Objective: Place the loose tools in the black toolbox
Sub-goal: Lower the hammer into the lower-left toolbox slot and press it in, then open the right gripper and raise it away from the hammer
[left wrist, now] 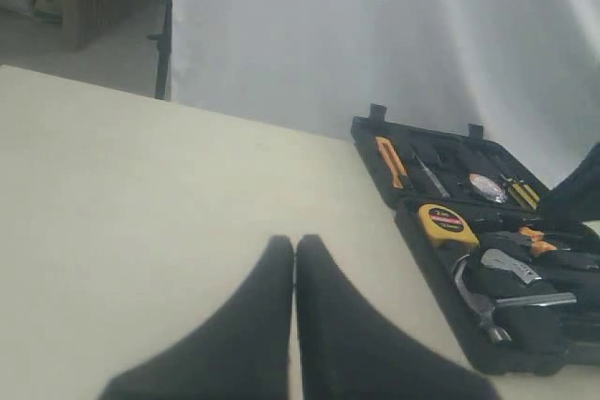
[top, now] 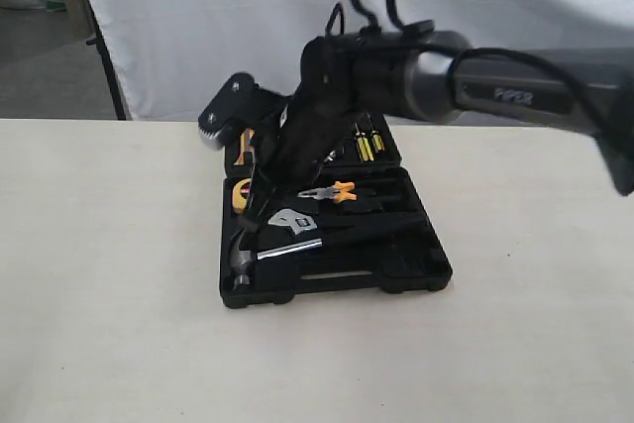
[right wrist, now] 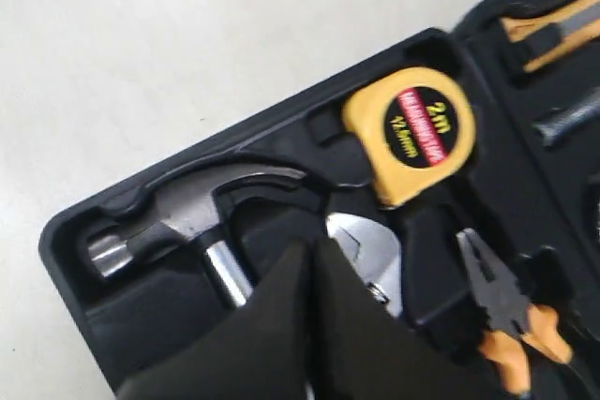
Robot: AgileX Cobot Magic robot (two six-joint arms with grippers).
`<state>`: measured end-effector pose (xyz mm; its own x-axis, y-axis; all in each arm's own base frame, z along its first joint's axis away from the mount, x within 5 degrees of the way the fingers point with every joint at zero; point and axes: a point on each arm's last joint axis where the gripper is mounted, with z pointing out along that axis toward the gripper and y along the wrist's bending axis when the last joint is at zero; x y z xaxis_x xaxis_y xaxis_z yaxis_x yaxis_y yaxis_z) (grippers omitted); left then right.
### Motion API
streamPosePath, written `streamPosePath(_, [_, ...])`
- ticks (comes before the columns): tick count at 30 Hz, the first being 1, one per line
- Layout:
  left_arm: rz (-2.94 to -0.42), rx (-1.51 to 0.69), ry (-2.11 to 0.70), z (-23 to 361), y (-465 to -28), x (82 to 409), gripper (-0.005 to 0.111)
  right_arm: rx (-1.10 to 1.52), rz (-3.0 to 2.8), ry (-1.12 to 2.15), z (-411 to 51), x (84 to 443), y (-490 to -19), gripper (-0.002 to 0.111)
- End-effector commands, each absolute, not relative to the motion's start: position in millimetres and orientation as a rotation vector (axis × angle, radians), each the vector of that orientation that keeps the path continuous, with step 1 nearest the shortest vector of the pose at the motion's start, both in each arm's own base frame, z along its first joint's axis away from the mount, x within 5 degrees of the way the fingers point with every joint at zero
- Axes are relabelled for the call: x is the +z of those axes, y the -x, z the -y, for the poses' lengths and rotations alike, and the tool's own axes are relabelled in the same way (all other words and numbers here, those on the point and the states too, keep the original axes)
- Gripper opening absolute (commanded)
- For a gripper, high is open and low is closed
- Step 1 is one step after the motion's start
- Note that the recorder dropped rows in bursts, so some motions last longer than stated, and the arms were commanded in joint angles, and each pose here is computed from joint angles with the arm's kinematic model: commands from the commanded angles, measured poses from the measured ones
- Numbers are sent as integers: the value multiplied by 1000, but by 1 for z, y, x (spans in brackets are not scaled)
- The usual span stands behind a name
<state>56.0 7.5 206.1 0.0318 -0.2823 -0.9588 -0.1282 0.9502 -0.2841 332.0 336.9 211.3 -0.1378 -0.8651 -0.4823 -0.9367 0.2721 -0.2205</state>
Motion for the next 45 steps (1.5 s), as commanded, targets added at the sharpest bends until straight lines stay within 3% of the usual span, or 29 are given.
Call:
streamPosePath(1, [-1526,-103,346,-9,-55,208,1,176,-2123,1562,-318,219,-340,0])
streamPosePath(4, [-1526,-103,346,-9,-55,208,1,165,-2208,1600,-311,190,-341,0])
streamPosePath(9, [-1526,-103,346,-9,-55,208,1,142,-2375,1677,-299,103,-333,0])
streamPosePath(11, [-1526,-103,346,-9,-55,208,1,138,-2439,1711,-296,84,-329,0])
streamPosePath(15, [-1526,-103,346,-9,-55,208,1,139,-2472,1723,-295,96,-327,0])
streamPosePath(22, [-1526,-103,346,-9,-55,208,1,188,-2293,1532,-300,199,-334,0])
streamPosePath(27, [-1526,-103,346,-9,-55,208,1,231,-2166,1396,-302,235,-336,0])
streamPosePath(32, [-1526,-103,346,-9,-55,208,1,221,-2226,1421,-308,197,-344,0])
streamPosePath(37, [-1526,-103,346,-9,-55,208,1,246,-2558,1529,-306,94,-337,0])
streamPosePath(39, [-1526,-103,346,-9,-55,208,1,237,-2625,1573,-303,78,-332,0])
streamPosePath(41, [-1526,-103,346,-9,-55,208,1,236,-2634,1585,-302,82,-331,0])
streamPosePath(45, [-1526,-103,346,-9,-55,208,1,259,-2552,1543,-303,124,-332,0])
